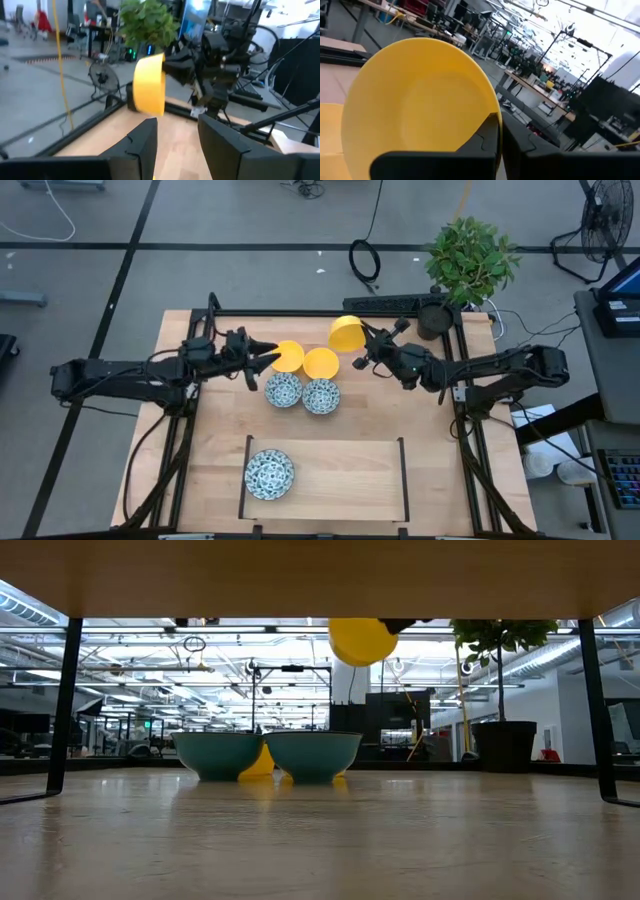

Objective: Pick & Place Mini bowls
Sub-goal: Put the right yellow bowl on the shelf

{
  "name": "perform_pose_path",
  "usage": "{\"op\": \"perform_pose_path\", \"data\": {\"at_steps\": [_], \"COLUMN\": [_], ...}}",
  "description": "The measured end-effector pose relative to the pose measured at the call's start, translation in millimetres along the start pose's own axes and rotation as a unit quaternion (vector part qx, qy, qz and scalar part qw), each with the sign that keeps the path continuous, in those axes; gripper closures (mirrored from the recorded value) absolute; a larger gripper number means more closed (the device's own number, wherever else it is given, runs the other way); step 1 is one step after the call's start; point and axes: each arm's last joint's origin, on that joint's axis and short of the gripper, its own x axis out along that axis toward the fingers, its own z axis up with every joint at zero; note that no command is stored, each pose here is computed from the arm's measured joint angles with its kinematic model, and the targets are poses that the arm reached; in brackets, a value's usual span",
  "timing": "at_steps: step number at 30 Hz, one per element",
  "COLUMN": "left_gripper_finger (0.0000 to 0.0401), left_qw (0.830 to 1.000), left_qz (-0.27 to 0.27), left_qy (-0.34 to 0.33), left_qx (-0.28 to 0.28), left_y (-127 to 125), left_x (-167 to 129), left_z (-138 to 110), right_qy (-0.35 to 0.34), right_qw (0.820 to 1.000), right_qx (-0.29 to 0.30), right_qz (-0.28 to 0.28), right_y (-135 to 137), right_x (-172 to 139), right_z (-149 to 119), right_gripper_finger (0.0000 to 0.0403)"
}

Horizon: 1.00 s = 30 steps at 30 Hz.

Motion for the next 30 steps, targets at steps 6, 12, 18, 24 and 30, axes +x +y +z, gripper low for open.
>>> {"op": "perform_pose_path", "data": {"at_steps": [6,12,18,24,30], "left_gripper_finger": [0.0256,0.0256,0.0256,0.0256,0.0256], "left_qw": [0.998,0.990,0.983,0.977,0.972], "left_qz": [-0.015,0.049,0.083,0.083,0.114], "left_qy": [-0.017,0.017,0.053,0.076,0.081], "left_qx": [0.063,0.128,0.153,0.181,0.189], "left_y": [-11,-22,-31,-34,-31], "left_x": [30,67,108,129,133], "left_z": [-18,-19,-4,-4,-7], "right_qy": [-0.020,-0.037,-0.043,-0.044,-0.044], "right_qw": [1.000,0.999,0.999,0.999,0.999], "right_qx": [-0.008,-0.002,-0.003,-0.002,-0.002], "right_qz": [-0.001,-0.005,-0.010,-0.011,-0.010], "right_y": [8,8,7,6,7], "right_x": [0,-2,-2,-2,-2], "right_z": [2,6,8,8,8], "right_gripper_finger": [0.0403,0.0403,0.0403,0.0403,0.0403]}}
